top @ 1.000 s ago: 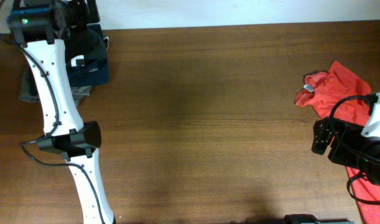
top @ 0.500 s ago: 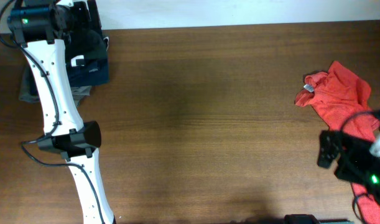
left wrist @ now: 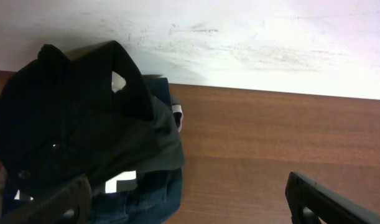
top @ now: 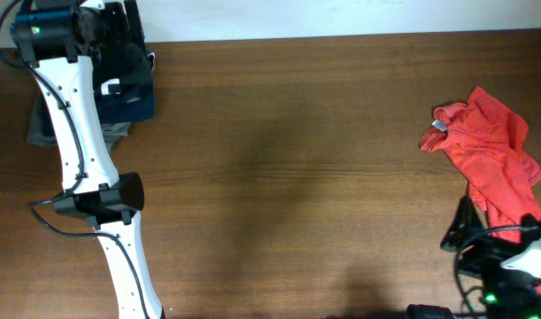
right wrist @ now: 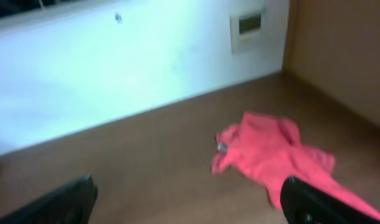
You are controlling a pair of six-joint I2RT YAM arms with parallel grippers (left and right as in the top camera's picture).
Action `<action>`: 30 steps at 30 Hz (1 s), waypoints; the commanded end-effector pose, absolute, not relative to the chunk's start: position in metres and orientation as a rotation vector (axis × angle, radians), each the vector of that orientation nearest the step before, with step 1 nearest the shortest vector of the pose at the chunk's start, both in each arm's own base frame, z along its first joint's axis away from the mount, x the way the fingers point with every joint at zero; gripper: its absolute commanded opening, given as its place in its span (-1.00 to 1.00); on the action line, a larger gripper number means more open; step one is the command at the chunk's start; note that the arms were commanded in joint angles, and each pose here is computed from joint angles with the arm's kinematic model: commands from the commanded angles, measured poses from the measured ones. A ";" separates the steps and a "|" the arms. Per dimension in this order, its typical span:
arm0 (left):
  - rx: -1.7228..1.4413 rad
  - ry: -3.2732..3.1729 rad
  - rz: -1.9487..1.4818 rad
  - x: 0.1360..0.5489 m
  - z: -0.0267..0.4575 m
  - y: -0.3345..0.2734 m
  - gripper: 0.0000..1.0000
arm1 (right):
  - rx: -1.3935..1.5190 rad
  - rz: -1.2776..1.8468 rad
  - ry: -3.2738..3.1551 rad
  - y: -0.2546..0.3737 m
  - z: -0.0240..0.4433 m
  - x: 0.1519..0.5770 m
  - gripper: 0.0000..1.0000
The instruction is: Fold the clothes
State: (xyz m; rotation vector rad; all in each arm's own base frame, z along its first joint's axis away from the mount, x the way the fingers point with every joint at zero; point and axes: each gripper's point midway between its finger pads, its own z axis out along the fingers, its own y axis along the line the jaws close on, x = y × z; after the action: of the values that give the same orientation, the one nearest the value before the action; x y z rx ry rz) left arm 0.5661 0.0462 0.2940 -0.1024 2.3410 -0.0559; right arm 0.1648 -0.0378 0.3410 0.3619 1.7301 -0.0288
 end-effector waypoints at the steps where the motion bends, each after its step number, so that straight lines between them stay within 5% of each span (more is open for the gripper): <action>1: -0.103 2.346 -0.058 0.566 0.292 0.047 0.98 | 0.346 -0.041 1.680 -0.040 0.312 0.170 0.97; 30: -0.106 2.387 -0.063 0.559 0.285 0.046 0.98 | 0.207 0.073 1.252 -0.023 0.276 0.226 0.97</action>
State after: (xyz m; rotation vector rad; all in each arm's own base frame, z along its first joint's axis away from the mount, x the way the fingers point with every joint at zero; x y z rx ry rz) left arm 0.5591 0.0456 0.2871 -0.1070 2.3811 -0.0592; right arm 0.2258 -0.0254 0.2771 0.2193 1.2749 0.0617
